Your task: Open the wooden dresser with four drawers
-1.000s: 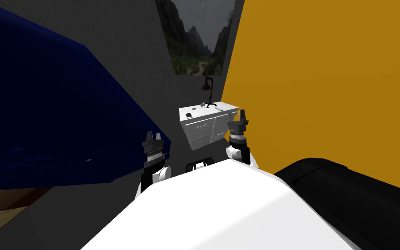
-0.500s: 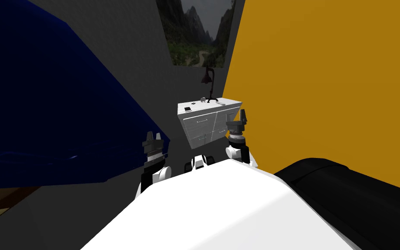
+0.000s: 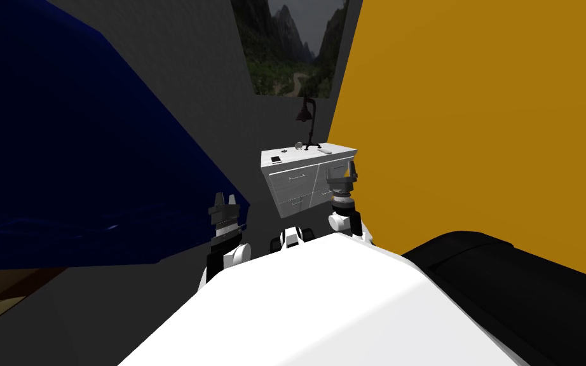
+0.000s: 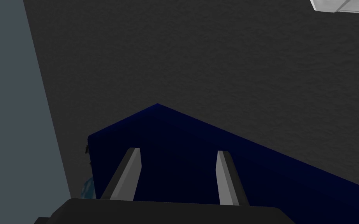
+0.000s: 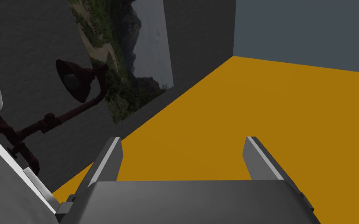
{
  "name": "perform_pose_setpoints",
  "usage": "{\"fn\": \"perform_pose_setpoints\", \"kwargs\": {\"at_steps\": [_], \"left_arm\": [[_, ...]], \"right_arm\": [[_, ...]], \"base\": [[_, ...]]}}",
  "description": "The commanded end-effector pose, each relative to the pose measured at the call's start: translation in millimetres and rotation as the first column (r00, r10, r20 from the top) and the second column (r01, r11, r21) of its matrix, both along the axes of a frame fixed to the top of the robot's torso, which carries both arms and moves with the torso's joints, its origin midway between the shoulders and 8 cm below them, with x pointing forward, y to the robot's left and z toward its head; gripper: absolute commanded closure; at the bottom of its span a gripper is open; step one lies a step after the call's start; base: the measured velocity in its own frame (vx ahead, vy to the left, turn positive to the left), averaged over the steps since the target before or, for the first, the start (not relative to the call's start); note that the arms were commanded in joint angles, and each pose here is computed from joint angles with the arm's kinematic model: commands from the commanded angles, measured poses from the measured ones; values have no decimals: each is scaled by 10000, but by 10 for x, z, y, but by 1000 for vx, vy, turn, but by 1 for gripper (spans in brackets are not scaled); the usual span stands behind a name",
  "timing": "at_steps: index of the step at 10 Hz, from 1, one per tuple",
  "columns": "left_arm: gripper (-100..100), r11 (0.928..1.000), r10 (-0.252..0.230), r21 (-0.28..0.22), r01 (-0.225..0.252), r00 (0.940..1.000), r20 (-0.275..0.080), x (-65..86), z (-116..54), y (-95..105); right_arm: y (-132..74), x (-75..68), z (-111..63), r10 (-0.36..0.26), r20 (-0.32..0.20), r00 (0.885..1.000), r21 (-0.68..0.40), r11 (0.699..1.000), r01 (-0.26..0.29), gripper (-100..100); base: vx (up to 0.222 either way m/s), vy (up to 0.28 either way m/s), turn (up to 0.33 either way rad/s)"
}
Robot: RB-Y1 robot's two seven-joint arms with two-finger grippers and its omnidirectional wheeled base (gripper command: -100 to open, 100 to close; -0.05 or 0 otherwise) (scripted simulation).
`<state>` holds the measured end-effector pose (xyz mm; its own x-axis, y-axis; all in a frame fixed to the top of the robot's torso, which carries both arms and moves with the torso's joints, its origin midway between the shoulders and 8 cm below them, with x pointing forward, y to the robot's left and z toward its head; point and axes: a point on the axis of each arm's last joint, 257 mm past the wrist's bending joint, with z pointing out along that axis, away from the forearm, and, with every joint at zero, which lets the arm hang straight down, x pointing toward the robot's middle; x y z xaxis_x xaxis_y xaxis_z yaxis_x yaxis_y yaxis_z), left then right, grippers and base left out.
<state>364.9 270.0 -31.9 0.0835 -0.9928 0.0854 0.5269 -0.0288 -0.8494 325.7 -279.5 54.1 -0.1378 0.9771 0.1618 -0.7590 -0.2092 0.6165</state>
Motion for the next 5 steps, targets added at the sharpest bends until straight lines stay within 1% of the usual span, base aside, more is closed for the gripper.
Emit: {"fn": "perform_pose_setpoints", "kwargs": {"at_steps": [1,2,3,4,5], "left_arm": [[0,10000,0,0,0,10000,0,0,0,0],[0,10000,0,0,0,10000,0,0,0,0],[0,10000,0,0,0,10000,0,0,0,0],[0,10000,0,0,0,10000,0,0,0,0],[0,10000,0,0,0,10000,0,0,0,0]], "right_arm": [[12,47,-32,692,15,9976,635,9956,-691,-100],[21,89,-64,1239,59,9923,1176,9853,-1237,-100],[21,89,-64,1263,63,9920,1196,9848,-1261,-100],[30,133,-97,1799,144,9836,1753,9680,-1796,-100],[30,133,-97,1852,156,9826,1797,9662,-1850,-100]], "base": [[5,-1,15],[6,-2,33],[6,-3,19],[8,-2,25],[7,-3,21]]}}
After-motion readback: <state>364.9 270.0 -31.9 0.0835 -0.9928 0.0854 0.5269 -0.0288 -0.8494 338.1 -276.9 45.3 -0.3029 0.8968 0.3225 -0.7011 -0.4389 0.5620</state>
